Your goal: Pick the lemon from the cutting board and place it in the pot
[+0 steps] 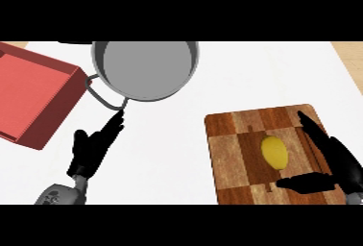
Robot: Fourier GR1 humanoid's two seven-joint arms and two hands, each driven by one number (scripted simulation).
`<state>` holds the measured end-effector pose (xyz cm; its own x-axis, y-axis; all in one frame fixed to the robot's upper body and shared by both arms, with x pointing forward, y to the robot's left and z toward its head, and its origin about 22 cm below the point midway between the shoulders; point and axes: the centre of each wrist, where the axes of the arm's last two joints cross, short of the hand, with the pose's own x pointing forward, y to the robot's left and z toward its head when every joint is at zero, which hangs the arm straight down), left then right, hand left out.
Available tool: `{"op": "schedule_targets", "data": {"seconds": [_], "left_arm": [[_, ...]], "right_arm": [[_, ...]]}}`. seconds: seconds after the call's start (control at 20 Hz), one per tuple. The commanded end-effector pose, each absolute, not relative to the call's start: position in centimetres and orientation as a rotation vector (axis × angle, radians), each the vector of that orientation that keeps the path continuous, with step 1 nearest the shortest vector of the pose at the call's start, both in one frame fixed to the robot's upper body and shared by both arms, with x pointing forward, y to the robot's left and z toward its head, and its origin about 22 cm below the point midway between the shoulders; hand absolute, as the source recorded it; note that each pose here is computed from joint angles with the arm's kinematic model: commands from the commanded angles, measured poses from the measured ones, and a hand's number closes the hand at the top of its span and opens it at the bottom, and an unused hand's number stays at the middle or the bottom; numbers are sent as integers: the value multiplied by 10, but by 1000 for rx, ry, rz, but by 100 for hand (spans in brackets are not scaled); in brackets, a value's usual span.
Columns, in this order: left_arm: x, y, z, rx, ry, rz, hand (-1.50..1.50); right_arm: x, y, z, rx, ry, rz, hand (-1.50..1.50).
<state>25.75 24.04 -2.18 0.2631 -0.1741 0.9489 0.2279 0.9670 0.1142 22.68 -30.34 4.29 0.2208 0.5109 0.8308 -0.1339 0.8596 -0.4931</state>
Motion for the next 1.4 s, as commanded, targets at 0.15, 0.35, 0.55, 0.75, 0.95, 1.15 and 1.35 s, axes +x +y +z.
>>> {"op": "schedule_targets", "data": {"seconds": [0.15, 0.35, 0.55, 0.75, 0.95, 1.15, 1.35], "left_arm": [[274, 256, -16, -48, -1282, -266, 0], [248, 240, -40, -66, -1273, -268, 0], [264, 241, -30, -57, -1278, -272, 0], [259, 243, -26, -62, -1284, -264, 0], [260, 254, -14, -38, -1282, -278, 0], [260, 252, -29, -63, -1276, -279, 0], [266, 225, -22, -68, -1277, -270, 0]], "right_arm": [[232, -315, 19, -175, -1381, 337, -150], [211, -309, -2, -87, -1386, 262, -150], [235, -291, -5, -60, -1353, 221, -150], [242, -282, -38, -2, -1342, 201, -150], [226, -297, -48, -20, -1336, 182, -150], [240, -272, -73, -58, -1412, 375, 150], [239, -287, -80, 20, -1414, 254, 150]]}}
